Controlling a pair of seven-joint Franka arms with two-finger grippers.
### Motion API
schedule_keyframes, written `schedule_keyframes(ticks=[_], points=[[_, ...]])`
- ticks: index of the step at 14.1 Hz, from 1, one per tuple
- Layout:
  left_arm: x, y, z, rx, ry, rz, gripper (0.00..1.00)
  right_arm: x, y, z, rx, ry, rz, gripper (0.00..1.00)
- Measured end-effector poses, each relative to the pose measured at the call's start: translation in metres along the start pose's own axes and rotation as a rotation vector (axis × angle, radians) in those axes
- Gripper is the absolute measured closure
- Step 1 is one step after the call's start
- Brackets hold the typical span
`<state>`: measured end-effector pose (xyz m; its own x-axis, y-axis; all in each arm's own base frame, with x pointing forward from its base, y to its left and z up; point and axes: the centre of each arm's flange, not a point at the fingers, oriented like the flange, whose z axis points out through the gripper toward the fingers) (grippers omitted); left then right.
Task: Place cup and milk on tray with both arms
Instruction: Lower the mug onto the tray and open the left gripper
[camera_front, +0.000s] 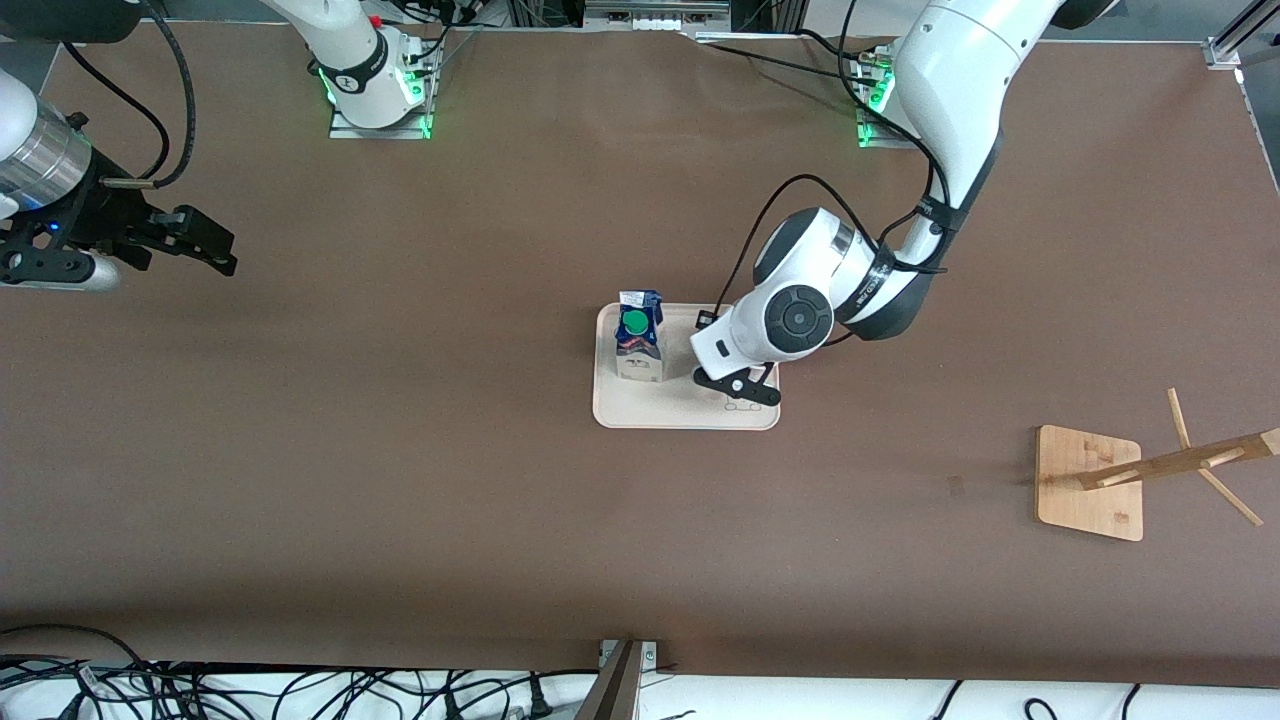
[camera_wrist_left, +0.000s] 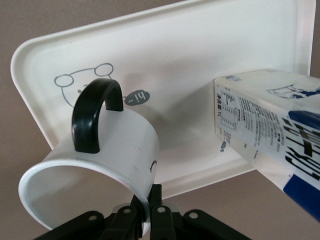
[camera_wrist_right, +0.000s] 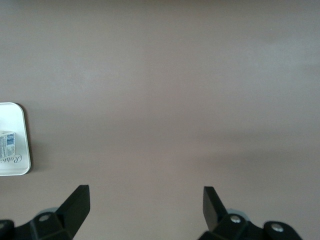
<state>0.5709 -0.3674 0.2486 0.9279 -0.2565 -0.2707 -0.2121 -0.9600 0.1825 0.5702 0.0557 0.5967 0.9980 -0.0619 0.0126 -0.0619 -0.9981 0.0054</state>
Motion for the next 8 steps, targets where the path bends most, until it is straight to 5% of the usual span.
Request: schedule_keyframes(ticks=[5,8], points=[[0.0021,0.0016,-0.0001,-0.003,0.006,0.001,0.93,0.0004,0.0017,0.0002,0.000,0.000,0.003,0.00],[0.0050,-0.0006,-0.0021,-0.005,0.024,-0.001,0.70,0.0005,0.0017,0.0004,0.000,-0.001,0.003,0.00]])
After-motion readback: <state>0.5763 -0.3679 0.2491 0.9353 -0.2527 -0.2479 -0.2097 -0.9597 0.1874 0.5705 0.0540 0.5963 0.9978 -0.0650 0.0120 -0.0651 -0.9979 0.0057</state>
